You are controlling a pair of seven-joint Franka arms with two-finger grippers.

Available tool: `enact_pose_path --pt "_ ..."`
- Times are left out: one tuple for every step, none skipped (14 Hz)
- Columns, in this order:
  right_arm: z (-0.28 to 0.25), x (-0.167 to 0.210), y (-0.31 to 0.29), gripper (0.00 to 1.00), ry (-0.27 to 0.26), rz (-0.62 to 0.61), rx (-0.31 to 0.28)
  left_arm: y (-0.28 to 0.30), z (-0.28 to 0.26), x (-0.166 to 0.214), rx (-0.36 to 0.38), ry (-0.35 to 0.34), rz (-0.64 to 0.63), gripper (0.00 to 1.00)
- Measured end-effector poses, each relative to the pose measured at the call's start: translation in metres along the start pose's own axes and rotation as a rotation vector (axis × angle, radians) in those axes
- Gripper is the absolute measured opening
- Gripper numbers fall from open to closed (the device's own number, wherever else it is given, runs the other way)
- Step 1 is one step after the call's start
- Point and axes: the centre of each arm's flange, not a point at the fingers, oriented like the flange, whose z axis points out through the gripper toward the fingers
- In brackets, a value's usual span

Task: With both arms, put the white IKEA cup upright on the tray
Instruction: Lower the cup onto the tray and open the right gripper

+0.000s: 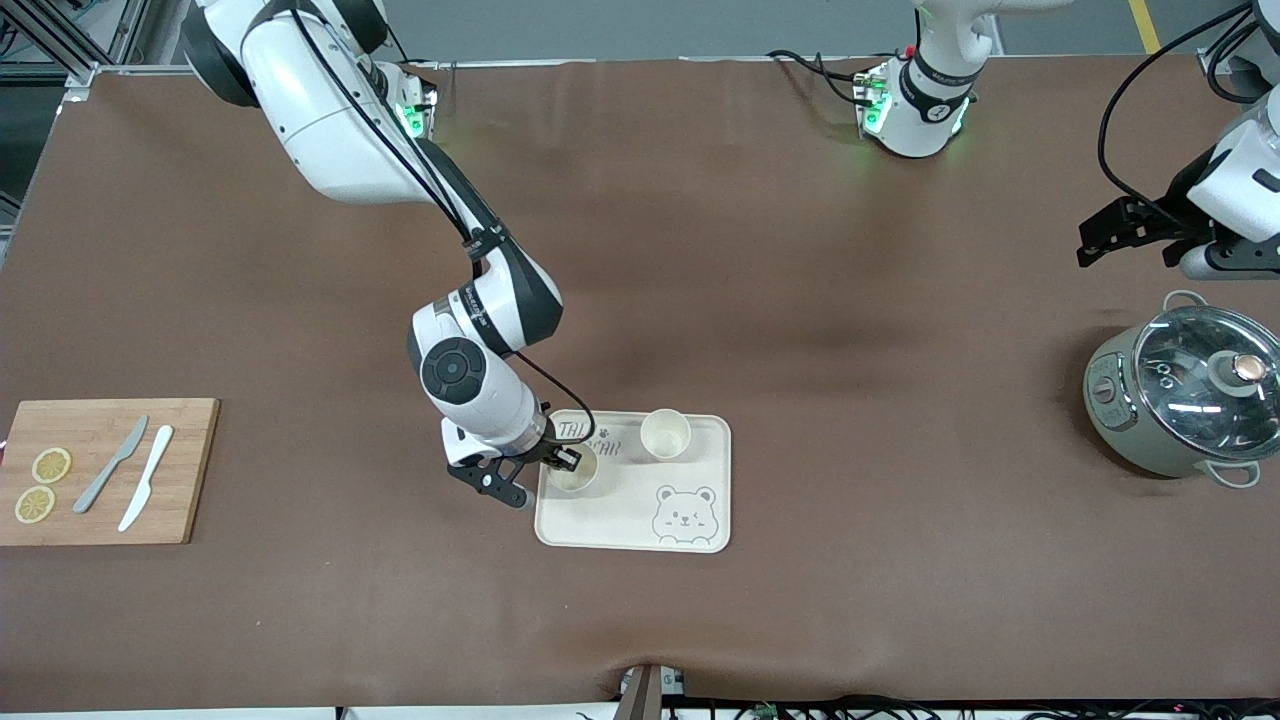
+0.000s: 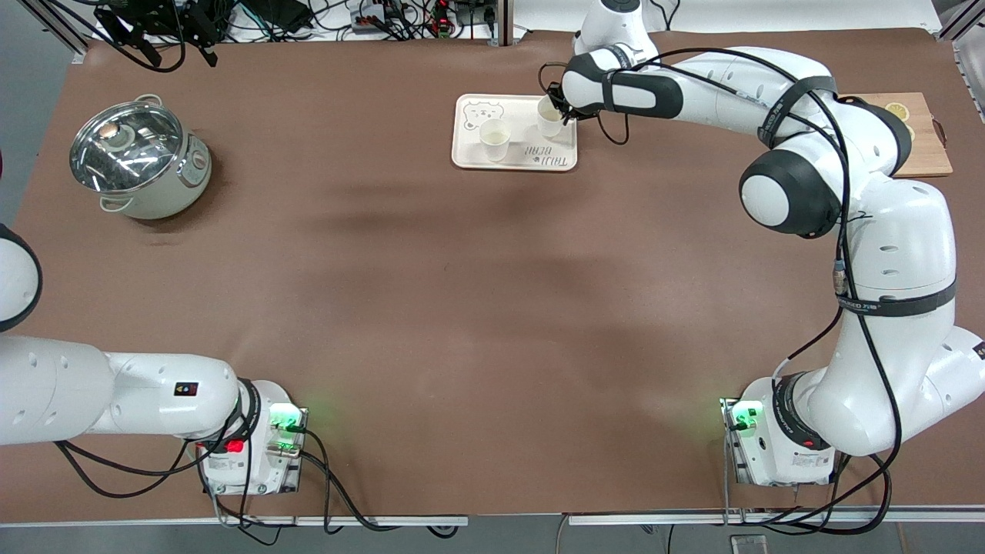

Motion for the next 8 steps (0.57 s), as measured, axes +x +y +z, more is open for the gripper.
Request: enact_pose_path --pt "0.0 0.0 0.0 0.04 0.0 0.0 0.0 0.001 0.0 0.0 0.0 0.0 0.001 1.0" --pt "0.0 0.0 0.0 0.04 0.001 0.0 0.0 0.001 0.0 0.0 0.0 0.0 0.002 1.0" --pt "0.0 0.0 0.0 0.04 0.002 -0.002 -0.002 0.001 0.0 0.0 0.0 0.0 0.003 1.0" --pt "0.001 0.0 0.001 0.04 0.003 -0.002 -0.004 0.002 0.0 0.0 0.0 0.0 0.003 1.0" --pt "0.003 0.0 0.001 0.04 0.004 -0.002 -0.007 0.002 0.0 0.0 0.0 0.0 0.003 1.0" --pt "0.005 0.0 0.002 0.04 0.006 -0.003 -0.013 0.002 0.0 0.0 0.0 0.0 0.003 1.0" --pt "0.008 0.0 0.002 0.04 0.011 -0.003 -0.017 0.002 0.0 0.0 0.0 0.0 0.004 1.0" --pt "0.011 0.0 0.003 0.04 0.013 -0.003 -0.02 0.003 0.0 0.0 0.0 0.0 0.005 1.0"
